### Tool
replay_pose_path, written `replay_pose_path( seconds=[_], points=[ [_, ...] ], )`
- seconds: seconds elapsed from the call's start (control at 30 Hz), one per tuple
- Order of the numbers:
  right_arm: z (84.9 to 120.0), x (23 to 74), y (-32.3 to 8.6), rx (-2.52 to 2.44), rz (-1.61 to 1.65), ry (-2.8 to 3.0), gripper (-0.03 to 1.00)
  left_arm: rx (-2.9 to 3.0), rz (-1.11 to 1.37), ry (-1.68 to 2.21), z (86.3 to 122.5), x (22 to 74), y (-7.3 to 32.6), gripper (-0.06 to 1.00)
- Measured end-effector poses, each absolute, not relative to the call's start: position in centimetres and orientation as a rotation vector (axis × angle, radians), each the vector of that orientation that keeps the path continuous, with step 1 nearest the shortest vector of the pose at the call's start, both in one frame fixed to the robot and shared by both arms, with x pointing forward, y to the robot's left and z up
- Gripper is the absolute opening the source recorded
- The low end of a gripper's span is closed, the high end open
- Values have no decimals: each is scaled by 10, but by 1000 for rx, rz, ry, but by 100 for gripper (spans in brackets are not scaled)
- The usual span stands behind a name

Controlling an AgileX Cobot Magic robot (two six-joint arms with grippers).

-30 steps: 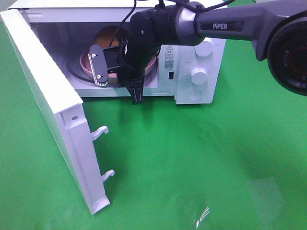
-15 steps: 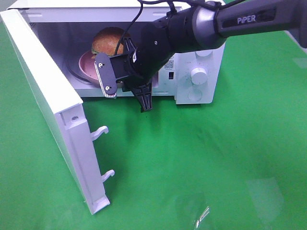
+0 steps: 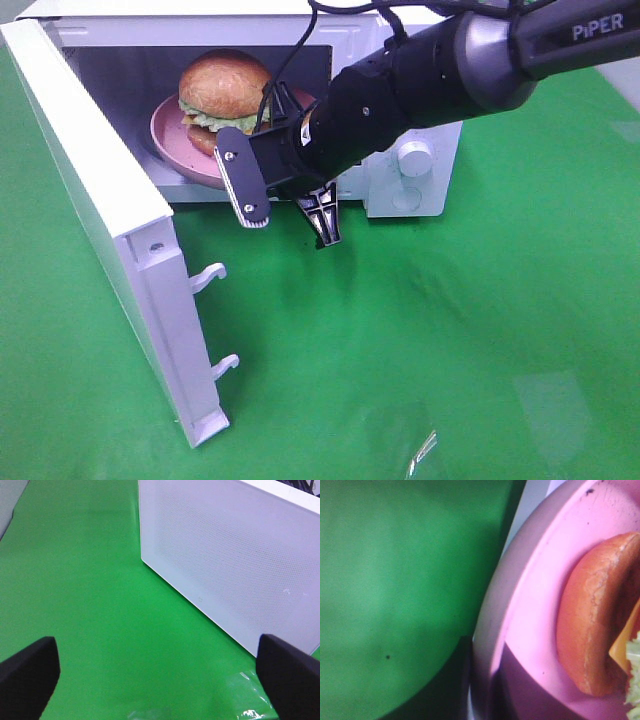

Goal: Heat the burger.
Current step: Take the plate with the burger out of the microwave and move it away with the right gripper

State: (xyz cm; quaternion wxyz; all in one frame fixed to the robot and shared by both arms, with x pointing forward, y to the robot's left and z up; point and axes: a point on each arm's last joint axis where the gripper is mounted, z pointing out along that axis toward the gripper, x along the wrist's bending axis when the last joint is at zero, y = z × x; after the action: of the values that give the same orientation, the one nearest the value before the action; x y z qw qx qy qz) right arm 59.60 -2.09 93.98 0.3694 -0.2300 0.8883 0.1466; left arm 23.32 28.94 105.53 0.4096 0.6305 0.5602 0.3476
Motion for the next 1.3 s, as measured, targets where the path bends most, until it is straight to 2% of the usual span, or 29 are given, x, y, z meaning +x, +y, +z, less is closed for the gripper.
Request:
replay_pose_path(
  seconds=[0.87, 1.3],
  points=[
    [946, 512, -82, -757, 330, 2256, 7, 1588, 875, 1411, 1055, 233, 289, 99],
    [965, 479, -111, -732, 330, 2260, 7, 1588, 875, 1411, 1055, 233, 289, 99]
  ],
)
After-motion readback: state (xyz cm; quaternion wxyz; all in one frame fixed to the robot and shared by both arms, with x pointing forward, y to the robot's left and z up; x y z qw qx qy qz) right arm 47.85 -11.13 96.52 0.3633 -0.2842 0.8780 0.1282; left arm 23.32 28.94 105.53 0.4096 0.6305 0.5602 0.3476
